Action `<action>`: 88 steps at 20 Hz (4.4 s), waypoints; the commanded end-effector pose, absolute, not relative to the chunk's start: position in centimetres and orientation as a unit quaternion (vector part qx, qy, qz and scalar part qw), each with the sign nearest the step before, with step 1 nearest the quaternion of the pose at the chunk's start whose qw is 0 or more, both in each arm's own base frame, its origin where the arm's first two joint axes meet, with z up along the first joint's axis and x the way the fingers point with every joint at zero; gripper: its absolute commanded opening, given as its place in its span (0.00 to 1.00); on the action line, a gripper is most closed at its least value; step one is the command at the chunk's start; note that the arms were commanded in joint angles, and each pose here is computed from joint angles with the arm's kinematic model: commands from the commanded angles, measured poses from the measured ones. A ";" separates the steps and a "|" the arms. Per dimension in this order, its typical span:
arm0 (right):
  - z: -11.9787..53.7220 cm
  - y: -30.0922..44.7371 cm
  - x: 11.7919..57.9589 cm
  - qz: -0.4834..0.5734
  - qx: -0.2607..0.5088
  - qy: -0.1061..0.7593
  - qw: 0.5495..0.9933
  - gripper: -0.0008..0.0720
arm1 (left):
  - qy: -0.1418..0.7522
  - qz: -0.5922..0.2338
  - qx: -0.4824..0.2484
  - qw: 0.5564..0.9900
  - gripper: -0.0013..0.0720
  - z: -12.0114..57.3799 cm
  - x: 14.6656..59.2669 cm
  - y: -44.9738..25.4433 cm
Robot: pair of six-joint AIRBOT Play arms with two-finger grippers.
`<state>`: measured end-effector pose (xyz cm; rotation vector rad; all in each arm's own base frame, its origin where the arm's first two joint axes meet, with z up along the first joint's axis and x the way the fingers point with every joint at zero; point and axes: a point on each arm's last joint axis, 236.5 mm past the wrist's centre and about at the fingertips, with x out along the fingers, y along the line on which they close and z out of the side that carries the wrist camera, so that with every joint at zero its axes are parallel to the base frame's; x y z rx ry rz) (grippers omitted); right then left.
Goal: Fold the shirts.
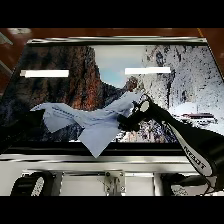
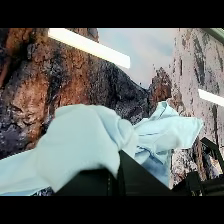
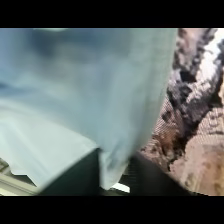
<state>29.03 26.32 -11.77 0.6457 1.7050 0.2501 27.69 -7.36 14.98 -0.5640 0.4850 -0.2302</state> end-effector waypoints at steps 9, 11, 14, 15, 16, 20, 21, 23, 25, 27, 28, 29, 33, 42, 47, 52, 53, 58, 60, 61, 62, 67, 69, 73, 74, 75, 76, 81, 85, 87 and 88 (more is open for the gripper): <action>13.0 24.1 34.4 0.380 0.189 0.513 0.746 0.08 | 0.162 -0.143 -0.201 0.955 0.07 22.2 27.3 -7.5; 24.1 20.3 35.7 0.373 0.165 0.374 0.833 0.08 | 0.119 -0.157 -0.185 0.963 0.07 27.1 26.2 -7.8; 39.6 14.1 33.5 0.304 0.120 0.152 0.933 0.08 | 0.039 -0.176 -0.159 0.971 0.07 35.2 23.4 -8.3; 43.4 12.5 31.6 0.279 0.101 0.095 0.950 0.08 | 0.018 -0.182 -0.152 0.971 0.07 37.3 22.4 -8.5; 45.8 11.4 29.9 0.259 0.082 0.060 0.961 0.08 | 0.005 -0.188 -0.143 0.972 0.07 38.9 21.3 -8.7; 50.5 7.5 24.4 0.166 0.030 -0.014 0.986 0.08 | 0.058 -0.199 -0.108 0.972 0.07 38.3 18.6 -9.7; 50.9 7.0 23.5 0.152 0.025 -0.023 0.988 0.08 | 0.092 -0.193 -0.104 0.971 0.07 36.7 18.4 -9.6; 51.4 6.6 22.0 0.139 0.019 -0.035 0.989 0.08 | 0.147 -0.176 -0.105 0.968 0.07 34.1 17.9 -9.1; 51.6 6.6 21.0 0.138 0.016 -0.040 0.990 0.08 | 0.173 -0.162 -0.109 0.965 0.07 32.9 17.6 -8.6; 50.7 6.7 21.3 0.140 0.025 -0.020 0.990 0.08 | 0.213 -0.139 -0.145 0.956 0.07 30.9 17.8 -8.0; 49.7 6.7 21.9 0.142 0.030 0.003 0.989 0.08 | 0.239 -0.135 -0.154 0.949 0.07 29.2 17.9 -8.0; 48.3 6.7 22.8 0.143 0.041 0.034 0.988 0.08 | 0.264 -0.132 -0.160 0.942 0.07 27.5 18.2 -8.0; 38.4 5.7 29.1 0.129 0.073 0.240 0.959 0.08 | 0.379 -0.097 -0.209 0.896 0.07 17.9 19.9 -7.5; 20.7 4.0 53.2 0.094 0.242 0.346 0.901 0.08 | 0.409 -0.001 -0.276 0.870 0.07 5.9 33.1 -3.9; 9.5 3.6 57.8 0.049 0.320 0.414 0.851 0.08 | 0.473 0.020 -0.329 0.817 0.07 -2.4 36.6 -4.5; 1.2 6.3 55.7 0.054 0.335 0.528 0.779 0.67 | 0.518 -0.007 -0.321 0.793 0.22 -5.8 36.2 -6.2; 1.9 6.9 56.0 0.066 0.344 0.519 0.780 0.93 | 0.524 -0.014 -0.313 0.792 0.54 -5.4 36.0 -5.7; 8.4 0.8 53.4 0.081 0.278 0.486 0.824 0.94 | 0.647 -0.076 -0.264 0.712 0.84 -1.7 28.4 -0.1; 7.6 -4.5 48.7 0.028 0.215 0.549 0.807 0.94 | 0.685 -0.086 -0.302 0.657 0.92 -2.1 23.4 0.0; 6.8 -6.8 45.8 0.013 0.185 0.590 0.786 0.94 | 0.686 -0.073 -0.324 0.648 0.92 -3.2 21.6 0.1; 6.2 -8.3 43.3 0.007 0.178 0.626 0.759 0.94 | 0.681 -0.054 -0.347 0.642 0.98 -4.6 20.3 0.1; 6.1 -9.4 39.1 0.016 0.217 0.676 0.704 0.94 | 0.635 -0.003 -0.422 0.647 0.97 -10.4 19.6 -1.7; 6.3 -8.3 39.8 0.027 0.222 0.668 0.710 0.94 | 0.615 0.007 -0.443 0.652 0.97 -11.3 20.7 -2.2; 6.4 -6.4 41.5 0.042 0.205 0.654 0.727 0.94 | 0.629 -0.004 -0.430 0.648 0.97 -12.7 21.3 -4.0; 6.4 -6.0 41.8 0.045 0.200 0.652 0.730 0.94 | 0.632 -0.008 -0.429 0.646 0.97 -12.9 21.5 -4.5; 6.4 -5.6 42.1 0.046 0.197 0.649 0.733 0.94 | 0.634 -0.012 -0.427 0.644 0.97 -13.2 21.6 -5.1; 6.4 -5.3 42.3 0.049 0.193 0.647 0.736 0.94 | 0.634 -0.014 -0.426 0.645 0.97 -13.4 22.0 -5.6; 6.3 -4.8 42.4 0.049 0.186 0.650 0.735 0.94 | 0.582 0.003 -0.458 0.672 0.54 -13.2 25.8 -6.9; 2.8 -4.1 39.3 0.056 0.193 0.702 0.683 0.94 | 0.586 -0.011 -0.462 0.666 0.07 -12.7 25.7 -7.9; -0.4 -2.9 37.4 0.077 0.212 0.726 0.650 0.94 | 0.589 -0.030 -0.457 0.666 0.07 -12.2 25.6 -8.4; -2.2 -2.5 37.1 0.077 0.229 0.725 0.645 0.94 | 0.590 -0.046 -0.450 0.669 0.07 -11.6 25.5 -8.7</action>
